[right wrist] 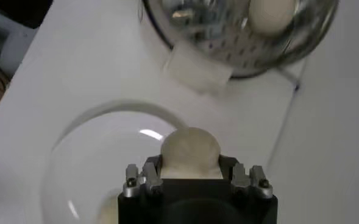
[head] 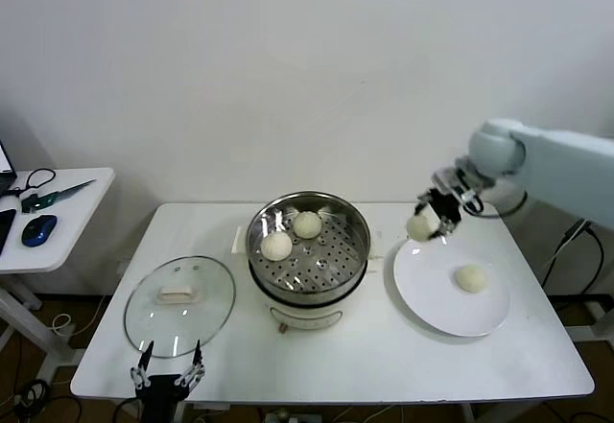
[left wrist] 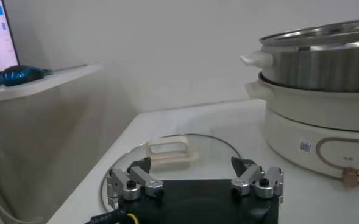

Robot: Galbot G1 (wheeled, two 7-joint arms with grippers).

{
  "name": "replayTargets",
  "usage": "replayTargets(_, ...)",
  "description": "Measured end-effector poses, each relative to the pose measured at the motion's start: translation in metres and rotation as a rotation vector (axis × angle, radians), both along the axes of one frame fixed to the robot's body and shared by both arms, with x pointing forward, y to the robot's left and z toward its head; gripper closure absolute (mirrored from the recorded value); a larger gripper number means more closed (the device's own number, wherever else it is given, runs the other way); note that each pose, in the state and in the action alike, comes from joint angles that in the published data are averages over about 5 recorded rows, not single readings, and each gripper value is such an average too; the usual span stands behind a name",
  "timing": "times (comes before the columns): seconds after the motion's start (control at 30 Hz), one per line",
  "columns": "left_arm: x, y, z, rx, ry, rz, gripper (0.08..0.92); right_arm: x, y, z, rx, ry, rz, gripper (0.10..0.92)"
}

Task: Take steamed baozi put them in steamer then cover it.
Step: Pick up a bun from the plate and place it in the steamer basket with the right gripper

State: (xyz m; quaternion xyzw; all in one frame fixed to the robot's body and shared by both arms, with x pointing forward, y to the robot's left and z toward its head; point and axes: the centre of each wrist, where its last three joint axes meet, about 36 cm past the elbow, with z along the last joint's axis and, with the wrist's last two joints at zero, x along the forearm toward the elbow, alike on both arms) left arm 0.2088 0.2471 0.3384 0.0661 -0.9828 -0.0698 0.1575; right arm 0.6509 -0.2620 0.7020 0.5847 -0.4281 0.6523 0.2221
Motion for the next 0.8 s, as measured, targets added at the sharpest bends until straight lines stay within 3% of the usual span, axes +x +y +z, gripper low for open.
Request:
replayTargets(0.23, 0.001, 0.004, 0.004, 0.005, -0.006, 0.003, 0.177, -0.028, 0.094, 0.027, -0.054, -0.022, 0.387, 0.394)
replayTargets(0.53, 0.001, 0.006, 0.008, 0.003, -0.012, 0.011, 0.177, -0.046, 0.162, -0.017, -0.117, -0.016, 0.738, 0.394)
replayTargets(0.8, 0.000, 0.010, 0.008, 0.004, -0.012, 0.023, 0.177, -0.046, 0.197, -0.058, -0.157, -0.031, 0.907, 0.394)
